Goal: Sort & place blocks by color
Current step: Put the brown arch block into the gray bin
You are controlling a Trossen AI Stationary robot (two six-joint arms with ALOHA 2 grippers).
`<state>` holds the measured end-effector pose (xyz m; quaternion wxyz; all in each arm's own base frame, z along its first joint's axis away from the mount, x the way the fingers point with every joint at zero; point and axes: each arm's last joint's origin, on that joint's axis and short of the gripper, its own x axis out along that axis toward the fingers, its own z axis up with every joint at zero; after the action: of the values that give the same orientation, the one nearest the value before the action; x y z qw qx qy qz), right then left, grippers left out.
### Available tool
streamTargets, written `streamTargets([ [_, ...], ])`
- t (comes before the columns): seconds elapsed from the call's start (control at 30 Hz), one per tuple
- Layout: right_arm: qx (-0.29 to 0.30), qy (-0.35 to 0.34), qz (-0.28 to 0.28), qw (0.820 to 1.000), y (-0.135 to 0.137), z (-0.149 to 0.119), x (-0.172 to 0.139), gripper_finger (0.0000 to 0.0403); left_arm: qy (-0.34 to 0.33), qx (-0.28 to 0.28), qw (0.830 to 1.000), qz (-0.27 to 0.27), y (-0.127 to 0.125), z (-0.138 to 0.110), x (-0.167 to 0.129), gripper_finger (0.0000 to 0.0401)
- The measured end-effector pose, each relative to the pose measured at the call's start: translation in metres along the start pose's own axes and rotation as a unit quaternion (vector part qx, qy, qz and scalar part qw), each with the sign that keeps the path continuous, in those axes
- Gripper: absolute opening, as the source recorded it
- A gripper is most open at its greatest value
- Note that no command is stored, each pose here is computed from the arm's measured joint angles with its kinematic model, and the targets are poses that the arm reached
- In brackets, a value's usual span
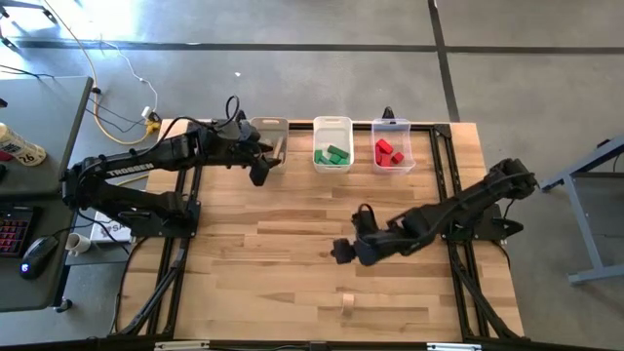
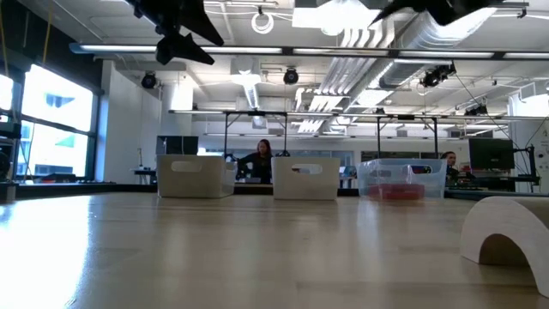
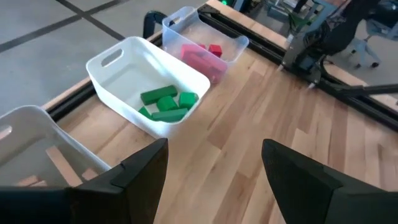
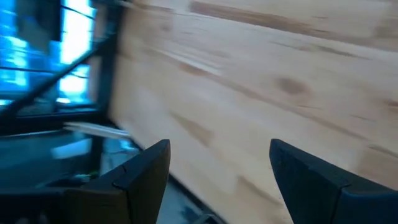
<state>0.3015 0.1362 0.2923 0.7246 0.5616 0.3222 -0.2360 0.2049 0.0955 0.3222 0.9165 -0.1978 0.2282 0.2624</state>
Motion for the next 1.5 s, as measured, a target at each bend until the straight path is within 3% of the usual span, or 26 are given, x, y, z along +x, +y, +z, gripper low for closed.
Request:
streamTargets([
  [0.4, -0.004, -0.020, 0.164, 0.986, 0.027, -0.030, -0.015, 0.0261, 0.076, 0.026, 0.997, 0.003, -0.007, -0.017, -0.002, 0.0245],
  [0.73, 0.000, -0.011, 0.180, 0.984, 0.030, -0.037, -0.018, 0.0261, 0.094, 0.026, 0.995, -0.011, -0.016, -0.023, -0.003, 0.0245],
  [0.87, -0.020, -0.011, 0.188, 0.982, 0.044, -0.039, -0.022, 0.0261, 0.097, 0.026, 0.995, -0.017, -0.020, -0.025, -0.004, 0.0245],
  [0.97, -0.046, -0.015, 0.165, 0.985, 0.057, -0.040, -0.024, 0.0261, 0.098, 0.027, 0.995, -0.021, -0.021, -0.026, -0.004, 0.0245],
  [1.2, -0.050, 0.010, 0.040, 0.998, 0.059, -0.046, -0.015, 0.0261, 0.097, 0.017, 0.995, -0.018, -0.022, -0.026, -0.004, 0.0245],
  [1.5, -0.039, 0.078, -0.071, 0.994, 0.041, -0.066, 0.031, 0.0261, 0.095, 0.018, 0.995, -0.012, -0.021, -0.025, -0.004, 0.0245],
])
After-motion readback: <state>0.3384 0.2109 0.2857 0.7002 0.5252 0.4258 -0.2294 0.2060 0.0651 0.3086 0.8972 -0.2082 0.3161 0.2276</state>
